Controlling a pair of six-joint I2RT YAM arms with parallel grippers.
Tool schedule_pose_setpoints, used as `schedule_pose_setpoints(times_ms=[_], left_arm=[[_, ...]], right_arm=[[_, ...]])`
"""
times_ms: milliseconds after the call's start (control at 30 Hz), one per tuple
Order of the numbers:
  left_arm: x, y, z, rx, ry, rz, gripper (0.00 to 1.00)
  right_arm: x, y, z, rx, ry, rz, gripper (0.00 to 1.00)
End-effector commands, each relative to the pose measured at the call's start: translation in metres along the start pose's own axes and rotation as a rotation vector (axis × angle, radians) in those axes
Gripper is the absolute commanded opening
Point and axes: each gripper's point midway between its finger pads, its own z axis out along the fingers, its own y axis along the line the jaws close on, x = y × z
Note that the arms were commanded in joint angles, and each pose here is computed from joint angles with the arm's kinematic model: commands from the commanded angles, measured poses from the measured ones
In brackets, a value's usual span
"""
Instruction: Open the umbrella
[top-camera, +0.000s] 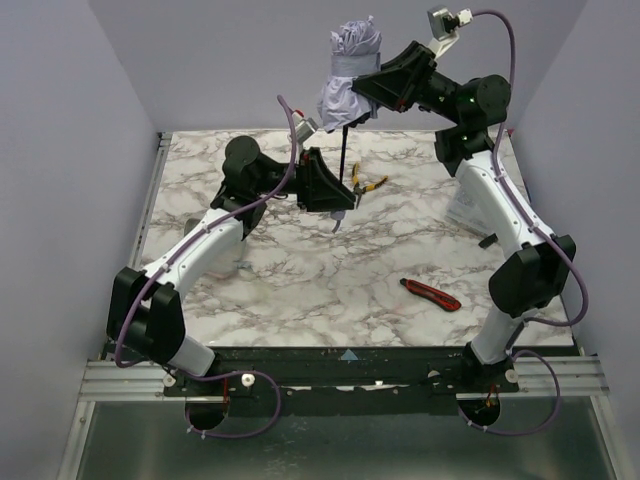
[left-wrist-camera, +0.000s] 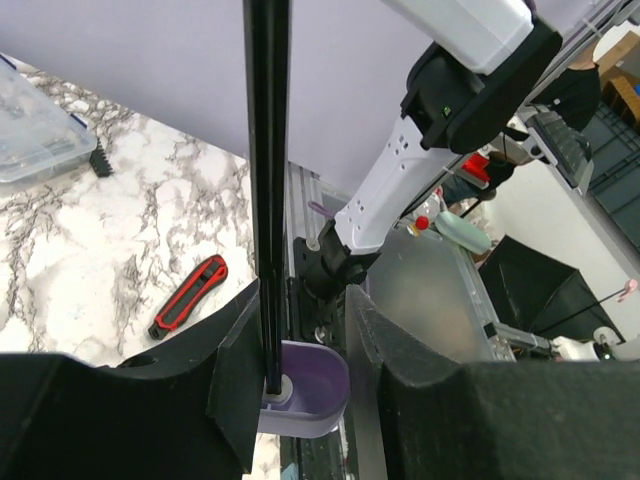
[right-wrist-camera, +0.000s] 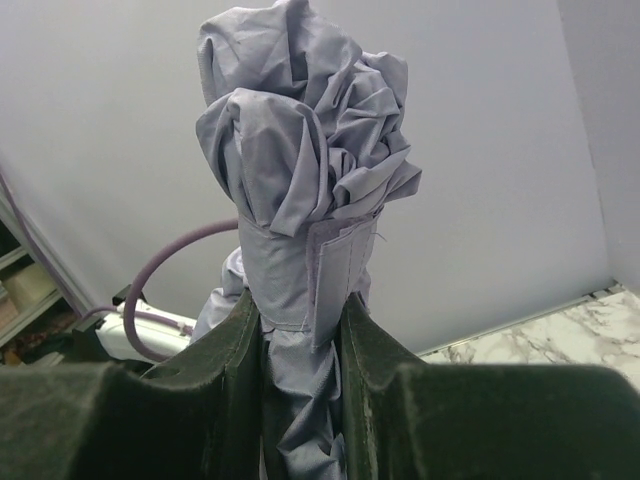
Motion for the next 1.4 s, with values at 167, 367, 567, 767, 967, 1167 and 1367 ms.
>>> schedule_pose_setpoints(times_ms=[167, 367, 567, 767, 967, 1167, 1367], left_arm=[[0.048, 0.002, -0.007, -0.006, 0.099, -0.012, 0.35], [0.078, 0.007, -0.012, -0.029, 0.143, -0.019, 0.35], [0.109, 0.012, -0.018, -0.051, 0.190, -0.025, 0.35], [0.136, 0.016, -0.023, -0.062, 0.226, -0.054, 0.35], [0.158, 0.020, -0.028, -0.074, 0.250, -0.092, 0.35], [0.179, 0.028, -0.033, -0.102, 0.295, -0.108, 0.34], [0.206, 0.033, -0.040, -0.112, 0.336, -0.139, 0.34]], right_arm=[[-0.067, -0.002, 0.003, 0.047, -0.196, -0.200, 0.00], [-0.083, -0.011, 0.001, 0.083, -0.262, -0.217, 0.00], [-0.096, -0.012, 0.001, 0.096, -0.297, -0.253, 0.00], [-0.106, -0.012, 0.001, 0.112, -0.330, -0.285, 0.00], [-0.121, -0.012, -0.001, 0.132, -0.361, -0.333, 0.00], [-0.128, -0.013, -0.005, 0.158, -0.395, -0.335, 0.00], [-0.137, -0.016, -0.008, 0.192, -0.433, -0.359, 0.00]])
